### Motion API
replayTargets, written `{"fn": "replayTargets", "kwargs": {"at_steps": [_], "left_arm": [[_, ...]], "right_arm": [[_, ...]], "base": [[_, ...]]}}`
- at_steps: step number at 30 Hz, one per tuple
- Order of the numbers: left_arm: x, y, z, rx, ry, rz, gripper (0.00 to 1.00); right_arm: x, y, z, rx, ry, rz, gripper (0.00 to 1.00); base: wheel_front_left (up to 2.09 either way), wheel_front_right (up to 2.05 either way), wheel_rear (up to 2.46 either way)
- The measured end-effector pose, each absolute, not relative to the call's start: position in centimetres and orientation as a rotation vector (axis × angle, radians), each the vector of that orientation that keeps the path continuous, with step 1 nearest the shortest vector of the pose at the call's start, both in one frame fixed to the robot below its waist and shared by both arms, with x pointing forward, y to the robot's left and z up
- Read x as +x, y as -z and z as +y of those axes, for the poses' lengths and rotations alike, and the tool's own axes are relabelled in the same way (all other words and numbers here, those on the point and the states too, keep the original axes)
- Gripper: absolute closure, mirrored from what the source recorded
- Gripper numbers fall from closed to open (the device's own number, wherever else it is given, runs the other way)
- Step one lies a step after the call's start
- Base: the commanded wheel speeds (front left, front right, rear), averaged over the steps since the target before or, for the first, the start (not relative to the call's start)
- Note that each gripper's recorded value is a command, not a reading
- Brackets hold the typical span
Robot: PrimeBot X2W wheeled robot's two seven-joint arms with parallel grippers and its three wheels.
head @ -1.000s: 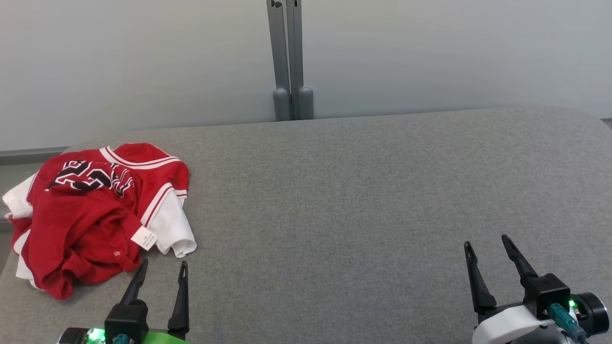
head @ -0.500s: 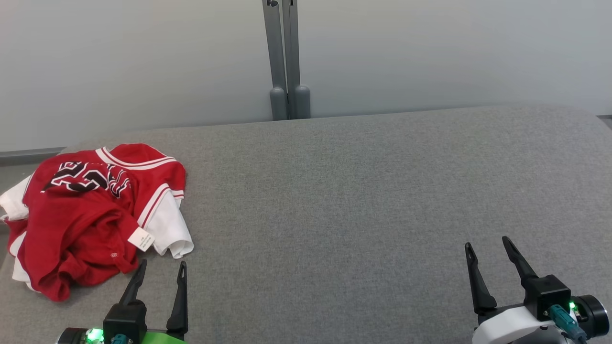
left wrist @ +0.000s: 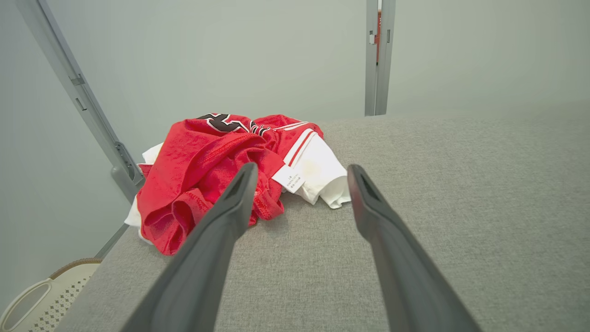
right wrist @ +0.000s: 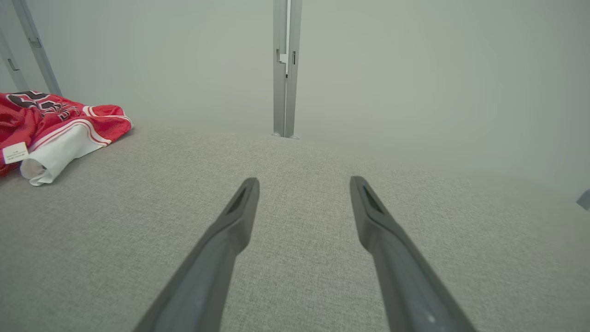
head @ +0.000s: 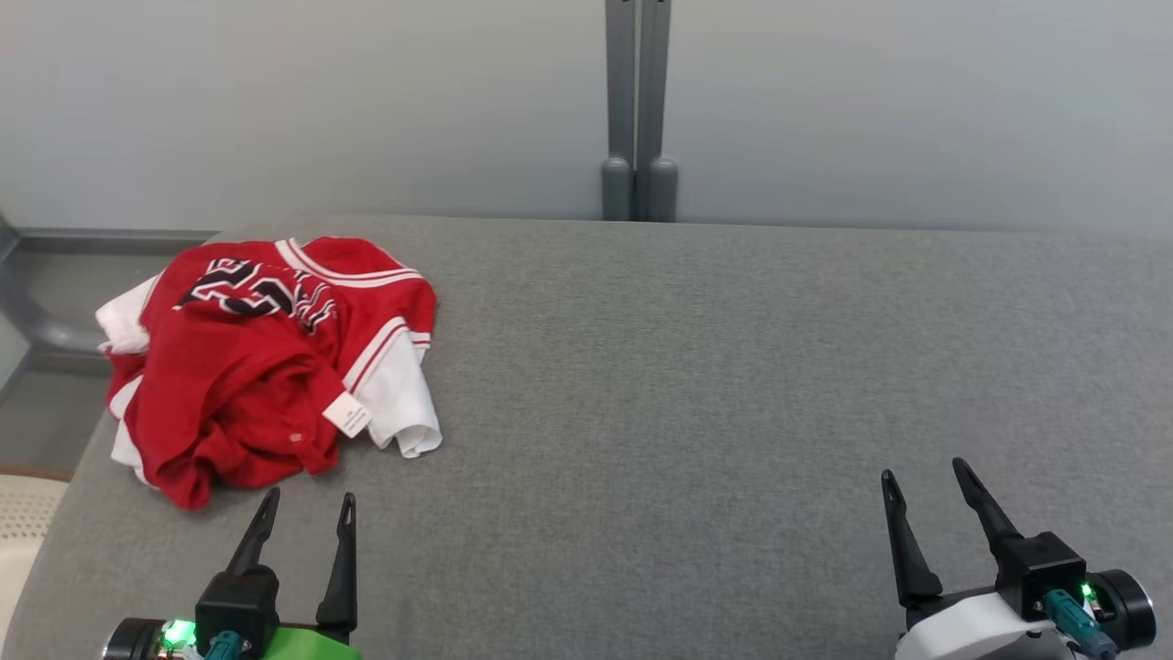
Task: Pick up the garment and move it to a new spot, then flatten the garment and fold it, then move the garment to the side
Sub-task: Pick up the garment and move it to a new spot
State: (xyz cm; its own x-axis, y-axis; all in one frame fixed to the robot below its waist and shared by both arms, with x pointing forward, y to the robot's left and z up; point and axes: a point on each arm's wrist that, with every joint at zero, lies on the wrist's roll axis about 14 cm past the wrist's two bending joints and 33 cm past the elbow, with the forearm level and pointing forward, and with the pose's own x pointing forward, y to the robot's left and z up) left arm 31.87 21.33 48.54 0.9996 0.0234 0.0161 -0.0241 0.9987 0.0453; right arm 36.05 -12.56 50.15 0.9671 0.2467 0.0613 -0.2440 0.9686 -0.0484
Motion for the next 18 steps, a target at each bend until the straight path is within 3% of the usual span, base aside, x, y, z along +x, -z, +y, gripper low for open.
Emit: {"fn": "replayTargets", "kwargs": {"at_steps": [10, 18], "left_arm": [[28.2, -48.5, 26.7, 0.029, -0.206, -0.012, 0.00], [34.8, -51.4, 29.6, -0.028, -0.237, -0.045, 0.00]], "right_arm": [[38.3, -51.0, -4.8, -0.027, -0.470, -0.092, 0.00], [41.9, -52.3, -1.3, -0.059, -0.591, -0.157, 0.00]], "base": [[0.00, 0.00, 0.00], [0.00, 0.00, 0.00]]}}
